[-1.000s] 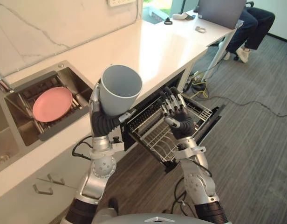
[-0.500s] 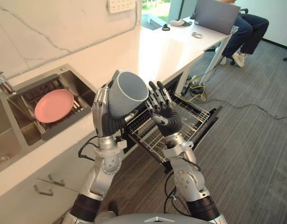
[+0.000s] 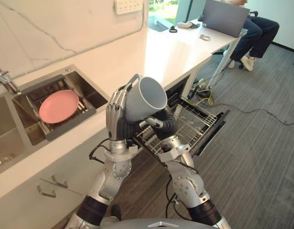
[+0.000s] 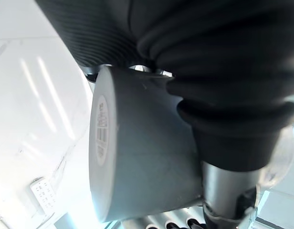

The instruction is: Walk over to the sink, pick up the cup, carry it to the dishwasher, place the cup inside the dishwasher, then close the dishwasher door

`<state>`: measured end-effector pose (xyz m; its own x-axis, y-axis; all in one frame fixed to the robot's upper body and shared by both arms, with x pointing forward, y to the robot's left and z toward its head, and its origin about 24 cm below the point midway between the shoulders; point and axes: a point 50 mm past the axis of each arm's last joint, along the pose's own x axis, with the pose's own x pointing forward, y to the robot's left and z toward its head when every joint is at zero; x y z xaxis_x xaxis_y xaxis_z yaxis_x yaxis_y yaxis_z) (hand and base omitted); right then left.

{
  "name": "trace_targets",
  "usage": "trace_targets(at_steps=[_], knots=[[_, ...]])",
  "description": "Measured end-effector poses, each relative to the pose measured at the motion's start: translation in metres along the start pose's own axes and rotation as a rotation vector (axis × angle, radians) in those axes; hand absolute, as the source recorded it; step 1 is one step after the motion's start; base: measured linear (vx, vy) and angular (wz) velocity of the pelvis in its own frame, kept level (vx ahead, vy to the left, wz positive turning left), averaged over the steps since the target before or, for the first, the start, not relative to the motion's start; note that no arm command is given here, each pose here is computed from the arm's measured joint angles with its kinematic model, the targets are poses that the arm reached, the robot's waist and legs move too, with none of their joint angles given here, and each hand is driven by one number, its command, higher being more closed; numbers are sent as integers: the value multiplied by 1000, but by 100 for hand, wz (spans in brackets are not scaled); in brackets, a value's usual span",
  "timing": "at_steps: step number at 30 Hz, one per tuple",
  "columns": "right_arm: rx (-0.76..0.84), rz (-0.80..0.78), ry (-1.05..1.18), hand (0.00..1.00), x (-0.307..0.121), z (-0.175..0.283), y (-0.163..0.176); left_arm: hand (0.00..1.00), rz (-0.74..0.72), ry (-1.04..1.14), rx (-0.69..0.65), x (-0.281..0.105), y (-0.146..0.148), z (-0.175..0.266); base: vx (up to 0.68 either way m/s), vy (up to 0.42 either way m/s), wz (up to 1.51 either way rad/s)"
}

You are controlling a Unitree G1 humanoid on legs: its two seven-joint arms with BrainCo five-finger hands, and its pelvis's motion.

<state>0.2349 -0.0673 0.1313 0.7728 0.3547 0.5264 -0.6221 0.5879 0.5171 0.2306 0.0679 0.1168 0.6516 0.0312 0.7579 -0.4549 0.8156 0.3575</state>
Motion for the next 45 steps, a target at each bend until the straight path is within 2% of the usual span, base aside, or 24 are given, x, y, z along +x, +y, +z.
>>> trace_targets(at_steps=[18,19,38,42,43,45], knots=[[-21,-26,-4,0,6,1,2,100,-19,9,11,-6,-5,-2,-14,1,1],[-37,-23,-3,100,6,1,2,100,-21,9,12,-6,-5,-2,0,0,0],[-83,-6,10,100,10,2,4,100,16,27,29,-8,-4,-6,0,0,0],[-110,-29,10,100,11,1,4,100,18,60,-1,-9,-4,-7,0,0,0],[-133,-33,10,100,11,1,5,0,20,73,-10,-9,-4,-8,0,0,0],[-157,-45,6,100,11,1,5,0,16,97,-18,-11,-5,-11,0,0,0]])
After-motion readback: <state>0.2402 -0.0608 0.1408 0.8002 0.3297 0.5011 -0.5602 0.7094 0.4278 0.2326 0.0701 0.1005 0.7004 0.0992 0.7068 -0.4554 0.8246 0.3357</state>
